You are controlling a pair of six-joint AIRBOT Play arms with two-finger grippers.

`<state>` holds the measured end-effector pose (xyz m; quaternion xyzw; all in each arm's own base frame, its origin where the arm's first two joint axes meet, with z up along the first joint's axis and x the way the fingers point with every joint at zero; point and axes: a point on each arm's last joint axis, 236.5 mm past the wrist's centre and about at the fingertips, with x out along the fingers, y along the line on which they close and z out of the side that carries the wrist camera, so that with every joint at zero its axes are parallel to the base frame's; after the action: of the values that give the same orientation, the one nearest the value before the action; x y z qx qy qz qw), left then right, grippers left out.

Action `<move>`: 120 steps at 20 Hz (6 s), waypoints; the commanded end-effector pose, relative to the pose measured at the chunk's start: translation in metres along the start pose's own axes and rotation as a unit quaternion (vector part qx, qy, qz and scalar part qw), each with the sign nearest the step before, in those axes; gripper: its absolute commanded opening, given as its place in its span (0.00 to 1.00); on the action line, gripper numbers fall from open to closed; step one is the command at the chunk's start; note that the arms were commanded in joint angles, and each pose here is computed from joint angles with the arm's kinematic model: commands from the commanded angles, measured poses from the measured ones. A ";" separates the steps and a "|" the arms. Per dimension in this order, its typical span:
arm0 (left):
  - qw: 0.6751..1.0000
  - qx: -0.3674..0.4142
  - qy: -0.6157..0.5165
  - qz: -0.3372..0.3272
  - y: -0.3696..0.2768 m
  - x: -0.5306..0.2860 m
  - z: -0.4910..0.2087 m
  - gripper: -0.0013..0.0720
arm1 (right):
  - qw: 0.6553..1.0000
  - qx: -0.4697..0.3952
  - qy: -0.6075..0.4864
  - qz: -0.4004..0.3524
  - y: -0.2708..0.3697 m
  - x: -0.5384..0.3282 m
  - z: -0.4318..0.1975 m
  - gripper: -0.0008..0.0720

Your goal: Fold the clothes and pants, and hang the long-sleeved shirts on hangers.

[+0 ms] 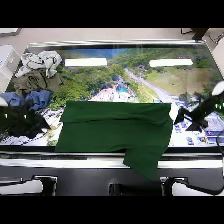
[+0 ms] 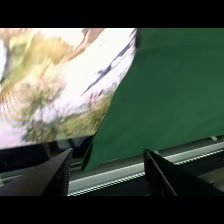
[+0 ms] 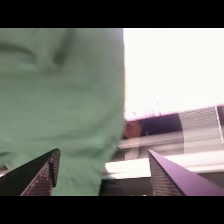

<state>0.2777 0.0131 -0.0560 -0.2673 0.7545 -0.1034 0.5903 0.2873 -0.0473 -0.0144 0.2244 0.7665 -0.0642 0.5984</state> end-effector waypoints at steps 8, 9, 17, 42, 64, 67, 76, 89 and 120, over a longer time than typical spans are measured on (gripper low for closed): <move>0.998 -0.018 0.000 -0.057 0.012 0.080 -0.061 0.51 | 1.000 0.004 0.024 0.005 -0.017 0.032 -0.050 0.83; 0.998 -0.021 -0.011 -0.059 0.011 0.080 -0.056 0.51 | 1.000 0.004 0.024 0.005 -0.017 0.032 -0.050 0.83; 0.998 0.005 0.013 -0.067 -0.003 0.084 -0.065 0.05 | 0.998 0.006 0.056 0.005 -0.022 0.054 -0.078 0.80; 0.989 0.068 -0.116 -0.053 -0.056 -0.006 0.026 0.04 | 0.975 -0.080 -0.107 0.179 0.093 0.002 -0.008 0.07; 0.983 0.030 -0.090 -0.160 -0.090 -0.048 0.176 0.98 | 0.982 -0.002 -0.065 0.179 0.040 -0.007 0.117 0.99; 0.979 0.029 -0.121 -0.159 -0.087 -0.085 0.171 0.98 | 0.984 0.046 -0.025 0.170 0.001 0.019 0.101 1.00; 0.966 0.133 -0.152 -0.162 -0.177 -0.126 0.123 0.98 | 0.961 -0.015 -0.042 0.272 0.092 0.072 0.107 1.00; 0.939 0.291 -0.105 -0.147 -0.348 0.065 0.080 0.05 | 0.932 -0.176 -0.156 0.276 0.218 -0.056 0.048 0.08; 0.889 0.201 -0.389 -0.133 -0.289 -0.160 0.124 0.04 | 0.917 -0.213 -0.080 0.327 0.377 0.010 -0.052 0.08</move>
<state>0.5117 -0.2234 0.1111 -0.2942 0.4422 -0.2659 0.8045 0.3919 0.2506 0.0881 0.2963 0.5907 0.2668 0.7016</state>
